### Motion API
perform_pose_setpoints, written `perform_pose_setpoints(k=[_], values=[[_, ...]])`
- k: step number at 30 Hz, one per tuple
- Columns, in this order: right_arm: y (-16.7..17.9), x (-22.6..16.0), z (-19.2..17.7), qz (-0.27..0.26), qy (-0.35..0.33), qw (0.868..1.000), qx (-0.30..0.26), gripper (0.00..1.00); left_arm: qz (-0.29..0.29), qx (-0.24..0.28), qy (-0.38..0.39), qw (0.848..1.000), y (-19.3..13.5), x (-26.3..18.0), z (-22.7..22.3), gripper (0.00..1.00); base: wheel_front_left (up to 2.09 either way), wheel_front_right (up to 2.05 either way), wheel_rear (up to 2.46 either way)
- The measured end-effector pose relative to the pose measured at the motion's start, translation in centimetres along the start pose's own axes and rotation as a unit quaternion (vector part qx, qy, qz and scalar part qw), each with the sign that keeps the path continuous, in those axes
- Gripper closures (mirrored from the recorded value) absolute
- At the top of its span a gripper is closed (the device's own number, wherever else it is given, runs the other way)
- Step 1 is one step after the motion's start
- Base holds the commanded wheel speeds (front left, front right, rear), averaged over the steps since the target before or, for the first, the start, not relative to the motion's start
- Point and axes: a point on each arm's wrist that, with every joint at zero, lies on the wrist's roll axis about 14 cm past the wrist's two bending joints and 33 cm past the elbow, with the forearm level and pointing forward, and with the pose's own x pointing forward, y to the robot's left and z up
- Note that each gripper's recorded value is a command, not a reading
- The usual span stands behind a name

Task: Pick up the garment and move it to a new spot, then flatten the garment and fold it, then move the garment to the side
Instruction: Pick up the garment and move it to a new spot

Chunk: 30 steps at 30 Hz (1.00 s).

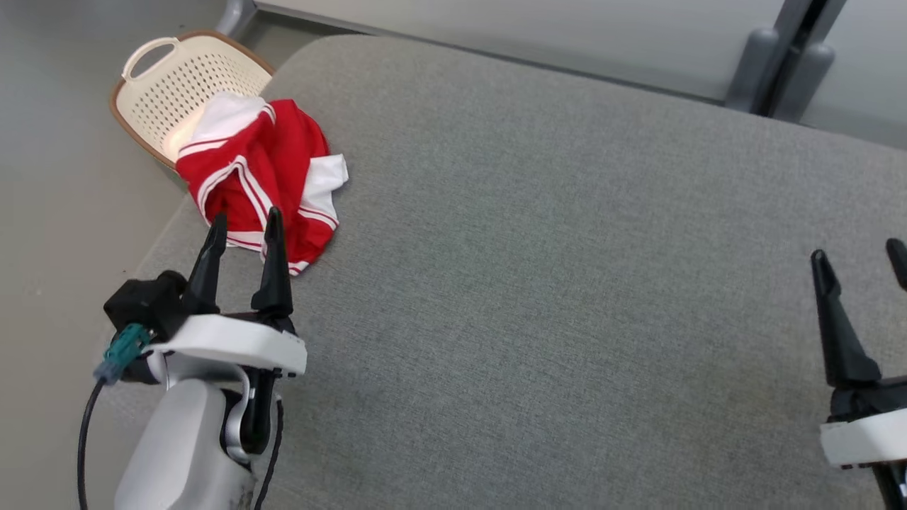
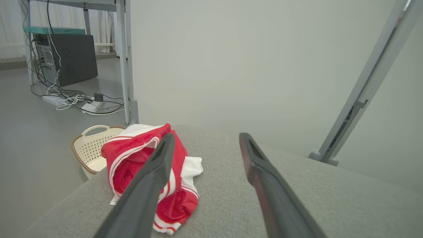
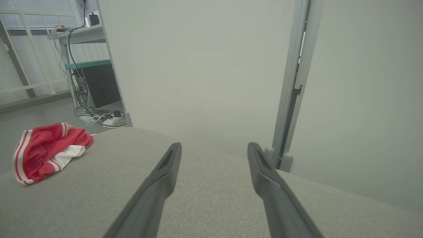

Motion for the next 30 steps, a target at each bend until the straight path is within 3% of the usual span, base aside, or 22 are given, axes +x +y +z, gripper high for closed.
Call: perform_pose_setpoints(k=[6,12,18,19,20,21,30], values=[[-3.2,1.5,-2.5,-0.020,0.018,1.000,0.004,0.00,0.012,0.001,0.098,0.995,-0.1,4.6,-6.5,0.00,0.00,0.00,0.00],[-5.2,2.1,-6.3,-0.033,0.054,0.998,0.016,0.00,0.051,0.013,0.222,0.974,1.5,5.3,-14.5,0.00,0.00,0.00,0.00],[-6.5,1.9,-8.0,-0.047,0.069,0.996,0.021,0.00,0.069,0.023,0.259,0.963,2.5,6.2,-16.9,0.00,0.00,0.00,0.00],[-6.7,1.9,-8.3,-0.049,0.071,0.996,0.022,0.00,0.069,0.026,0.260,0.963,2.6,6.4,-17.0,0.31,0.00,0.00,0.00],[-6.8,1.9,-8.5,-0.051,0.073,0.996,0.024,0.00,0.070,0.027,0.259,0.963,2.7,6.7,-17.0,0.95,0.00,0.00,0.00],[-7.0,1.9,-8.6,-0.053,0.074,0.996,0.023,0.00,0.070,0.030,0.258,0.963,2.8,6.9,-17.0,1.00,0.00,0.00,0.00],[-6.7,1.3,-7.0,-0.061,0.055,0.996,0.027,0.00,0.057,0.059,0.178,0.981,3.0,8.2,-11.5,1.00,0.00,0.00,0.00]])
